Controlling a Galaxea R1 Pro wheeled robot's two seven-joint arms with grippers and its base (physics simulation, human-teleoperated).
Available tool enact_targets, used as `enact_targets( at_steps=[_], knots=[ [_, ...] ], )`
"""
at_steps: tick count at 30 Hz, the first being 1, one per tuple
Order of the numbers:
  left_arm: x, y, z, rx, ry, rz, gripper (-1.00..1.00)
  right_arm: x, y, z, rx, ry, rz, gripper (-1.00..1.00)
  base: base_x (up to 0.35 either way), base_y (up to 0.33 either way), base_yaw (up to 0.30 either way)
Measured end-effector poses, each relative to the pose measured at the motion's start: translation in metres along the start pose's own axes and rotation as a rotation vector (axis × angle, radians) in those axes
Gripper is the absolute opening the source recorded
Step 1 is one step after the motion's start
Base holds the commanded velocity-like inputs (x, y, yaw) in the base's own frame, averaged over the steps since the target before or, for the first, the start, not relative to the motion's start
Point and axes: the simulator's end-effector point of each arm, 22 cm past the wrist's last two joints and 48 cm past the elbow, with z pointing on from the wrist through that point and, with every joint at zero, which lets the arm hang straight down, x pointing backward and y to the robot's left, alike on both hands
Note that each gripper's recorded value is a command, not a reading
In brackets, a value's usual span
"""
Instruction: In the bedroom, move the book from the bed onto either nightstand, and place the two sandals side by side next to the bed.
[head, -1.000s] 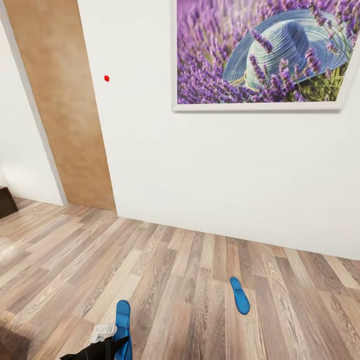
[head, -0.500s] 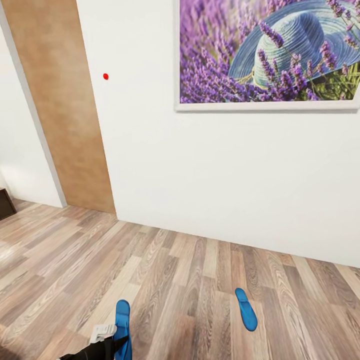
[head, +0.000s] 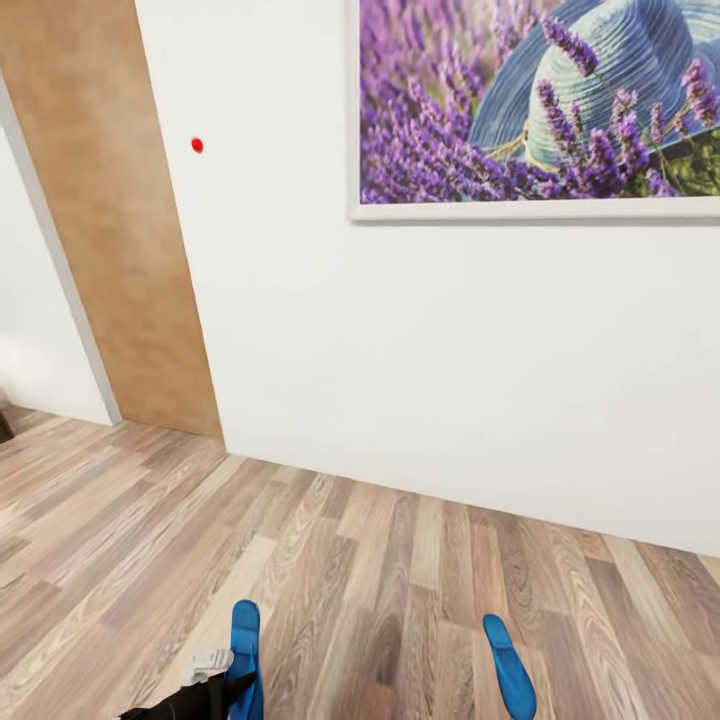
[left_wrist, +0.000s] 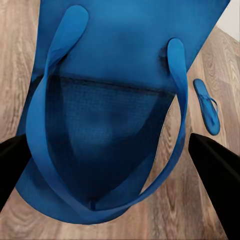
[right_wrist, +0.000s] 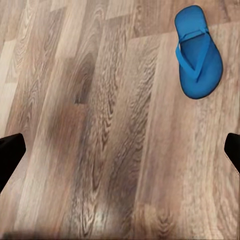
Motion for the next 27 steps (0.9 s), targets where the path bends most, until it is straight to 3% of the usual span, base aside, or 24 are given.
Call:
enact_targets(
  at_steps=[15,27],
  knots=[
    [0.0001,-0.0001,0.0,0.0,0.0,0.0,-1.0,-0.0004,-0.0003,-0.0003,0.001,0.0,-0.001,1.0,0.325,0.0,0.0],
    [0.0003,-0.0003,0.0003,0.002,0.002,-0.001,-1.0,-0.0002,-0.0006,-0.0002,0.001,0.001,0.0,1.0,0.035,0.0,0.0]
  ],
)
